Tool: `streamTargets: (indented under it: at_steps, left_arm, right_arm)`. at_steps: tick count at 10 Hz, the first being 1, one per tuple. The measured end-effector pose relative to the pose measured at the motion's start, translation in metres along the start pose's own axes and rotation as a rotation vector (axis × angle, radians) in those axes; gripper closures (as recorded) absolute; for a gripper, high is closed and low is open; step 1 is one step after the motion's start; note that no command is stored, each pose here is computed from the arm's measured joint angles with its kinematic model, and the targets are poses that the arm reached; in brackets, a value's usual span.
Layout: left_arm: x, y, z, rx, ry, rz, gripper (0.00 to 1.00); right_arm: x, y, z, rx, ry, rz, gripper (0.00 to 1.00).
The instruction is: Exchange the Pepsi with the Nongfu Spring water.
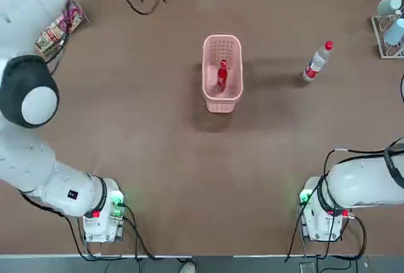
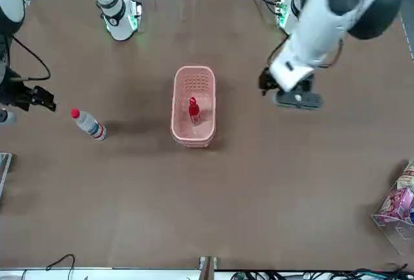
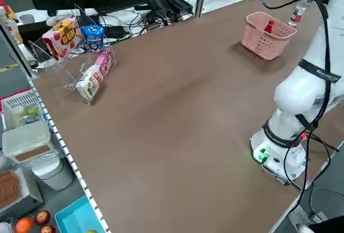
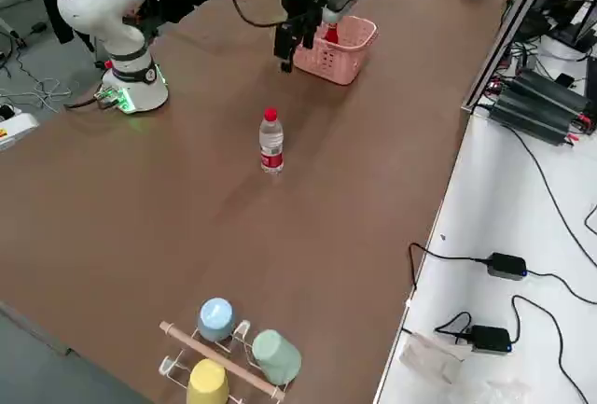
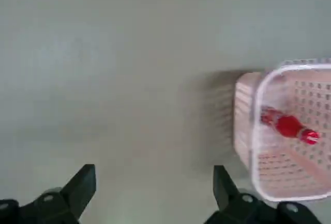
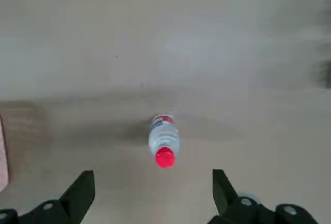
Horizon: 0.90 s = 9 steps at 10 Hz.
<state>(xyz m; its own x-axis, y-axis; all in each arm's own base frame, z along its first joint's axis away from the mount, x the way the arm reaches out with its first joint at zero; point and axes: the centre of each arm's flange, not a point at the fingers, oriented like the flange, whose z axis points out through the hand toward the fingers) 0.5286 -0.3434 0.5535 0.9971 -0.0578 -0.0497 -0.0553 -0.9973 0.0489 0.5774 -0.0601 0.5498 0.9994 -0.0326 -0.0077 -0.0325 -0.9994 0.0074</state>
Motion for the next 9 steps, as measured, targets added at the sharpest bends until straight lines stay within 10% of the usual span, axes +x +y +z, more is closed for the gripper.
streamTargets:
  at_steps: [5,9]
  left_arm:
    - [-0.066,0.180,0.131,-0.006,-0.020,-0.054,0.02]
    - [-0.067,0.222,0.208,-0.019,-0.024,-0.026,0.06]
  right_arm:
    - [-0.016,0.012,0.108,0.005,0.065,-0.085,0.00]
    - [-0.040,0.007,0.173,0.024,0.085,-0.098,0.00]
